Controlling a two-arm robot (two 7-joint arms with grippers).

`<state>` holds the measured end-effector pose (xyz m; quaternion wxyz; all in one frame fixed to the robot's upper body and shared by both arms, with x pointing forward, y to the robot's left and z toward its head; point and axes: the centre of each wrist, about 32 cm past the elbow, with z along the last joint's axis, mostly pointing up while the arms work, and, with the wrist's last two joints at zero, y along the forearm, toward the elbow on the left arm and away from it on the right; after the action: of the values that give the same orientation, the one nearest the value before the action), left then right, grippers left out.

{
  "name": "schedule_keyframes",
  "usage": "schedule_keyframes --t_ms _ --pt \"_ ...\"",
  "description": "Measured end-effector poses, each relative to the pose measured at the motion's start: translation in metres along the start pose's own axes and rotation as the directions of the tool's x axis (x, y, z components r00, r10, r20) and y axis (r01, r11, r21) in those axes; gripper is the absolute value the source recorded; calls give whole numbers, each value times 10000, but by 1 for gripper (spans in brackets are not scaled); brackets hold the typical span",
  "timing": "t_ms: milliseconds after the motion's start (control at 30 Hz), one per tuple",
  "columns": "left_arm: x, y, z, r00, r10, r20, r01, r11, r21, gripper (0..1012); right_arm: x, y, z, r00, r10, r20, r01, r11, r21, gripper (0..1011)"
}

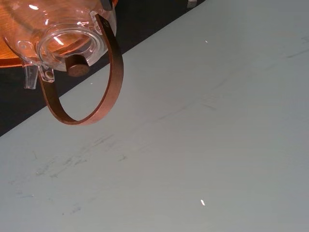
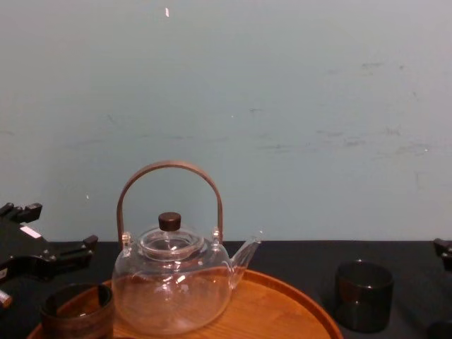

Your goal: Pick up the glass from the table and place it on the tray.

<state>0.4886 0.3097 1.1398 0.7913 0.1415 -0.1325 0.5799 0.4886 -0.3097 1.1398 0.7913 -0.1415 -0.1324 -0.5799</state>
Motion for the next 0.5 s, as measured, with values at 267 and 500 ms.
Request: schedule_keyframes --t_ms 267,500 --pt "0 0 0 10000 0 0 0 10000 0 1001 0 0 0 10000 0 0 0 10000 -1 1002" --pt "0 0 0 10000 1 0 -1 10000 0 1001 33 -26 23 9997 241 -11 -241 9997 85 1002"
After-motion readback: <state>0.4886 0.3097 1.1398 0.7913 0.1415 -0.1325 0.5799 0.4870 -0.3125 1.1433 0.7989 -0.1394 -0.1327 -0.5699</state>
